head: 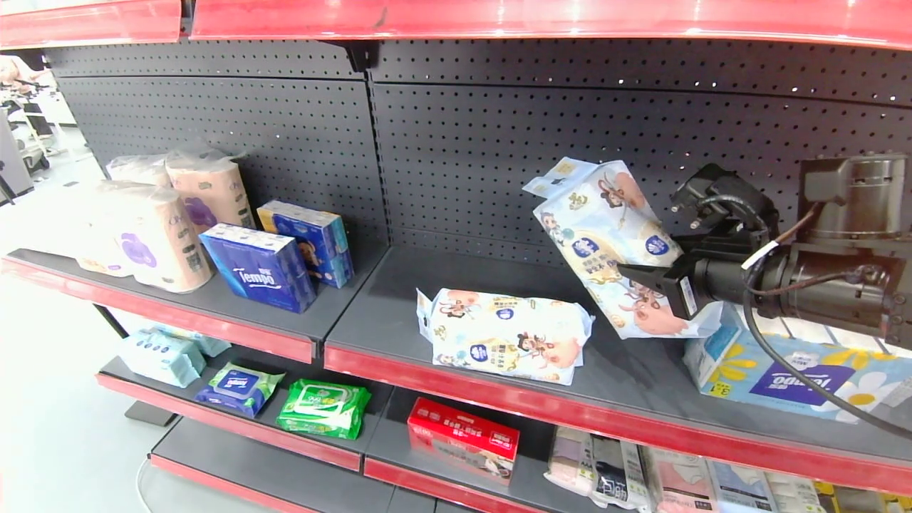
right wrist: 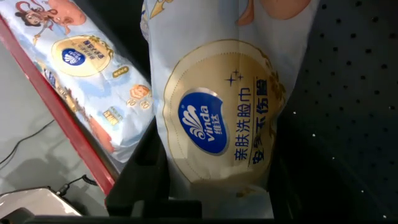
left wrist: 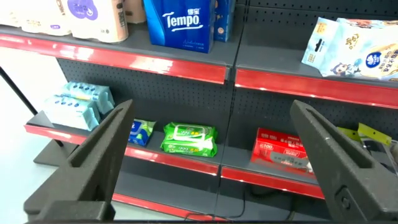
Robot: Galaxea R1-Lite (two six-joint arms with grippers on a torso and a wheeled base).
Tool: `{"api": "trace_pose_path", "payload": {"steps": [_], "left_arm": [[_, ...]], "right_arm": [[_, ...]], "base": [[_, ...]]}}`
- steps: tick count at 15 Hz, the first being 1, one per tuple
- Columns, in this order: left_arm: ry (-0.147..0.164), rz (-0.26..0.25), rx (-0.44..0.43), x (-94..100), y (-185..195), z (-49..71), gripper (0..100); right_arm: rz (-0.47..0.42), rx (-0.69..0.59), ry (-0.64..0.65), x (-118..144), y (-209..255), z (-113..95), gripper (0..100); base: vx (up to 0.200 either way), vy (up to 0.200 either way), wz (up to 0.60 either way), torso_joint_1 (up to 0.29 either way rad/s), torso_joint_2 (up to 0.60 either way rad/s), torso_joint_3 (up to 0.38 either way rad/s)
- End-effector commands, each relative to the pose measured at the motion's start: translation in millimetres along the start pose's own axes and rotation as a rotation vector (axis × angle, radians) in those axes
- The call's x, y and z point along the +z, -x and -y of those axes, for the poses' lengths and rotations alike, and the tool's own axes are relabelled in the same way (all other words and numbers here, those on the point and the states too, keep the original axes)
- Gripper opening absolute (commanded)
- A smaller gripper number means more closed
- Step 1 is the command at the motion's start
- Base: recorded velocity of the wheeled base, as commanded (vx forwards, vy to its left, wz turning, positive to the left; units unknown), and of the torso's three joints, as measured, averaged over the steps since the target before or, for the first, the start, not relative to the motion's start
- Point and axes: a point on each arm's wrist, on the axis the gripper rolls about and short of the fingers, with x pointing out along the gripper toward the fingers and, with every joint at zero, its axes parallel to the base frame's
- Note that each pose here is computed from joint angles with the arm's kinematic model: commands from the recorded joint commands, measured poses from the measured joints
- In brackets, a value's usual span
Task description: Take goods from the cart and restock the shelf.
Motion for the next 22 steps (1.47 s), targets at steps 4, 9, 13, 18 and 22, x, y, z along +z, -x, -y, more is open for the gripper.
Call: {"api": "trace_pose_path", "payload": {"steps": [4, 9, 13, 18, 22], "left_arm": [[0.0, 0.001, 0.0, 0.1, 0.0, 0.0, 100], [0.0, 0.001, 0.0, 0.1, 0.0, 0.0, 100], [0.0, 0.001, 0.0, 0.1, 0.0, 0.0, 100], [0.001, 0.001, 0.0, 0.1, 0.0, 0.0, 100], [0.0, 0.0, 0.0, -0.1, 0.0, 0.0, 100]], "right_arm": [[-0.003, 0.001, -0.003, 0.6, -20.0, 2.7, 0], [0.027, -0.011, 0.0, 4.3, -44.1, 6.6, 0], [0.029, -0.006, 0.004, 5.9, -60.5, 7.4, 0], [0.035, 0.027, 0.009, 9.2, -75.5, -2.1, 0], [0.036, 0.042, 0.018, 10.2, -76.7, -7.6, 0]], "base": [[0.0, 0.0, 0.0, 0.0, 0.0, 0.0], [0.0, 0.0, 0.0, 0.0, 0.0, 0.0], [0.0, 0.0, 0.0, 0.0, 0.0, 0.0], [0.0, 0.0, 0.0, 0.0, 0.0, 0.0], [0.0, 0.0, 0.0, 0.0, 0.0, 0.0]]}}
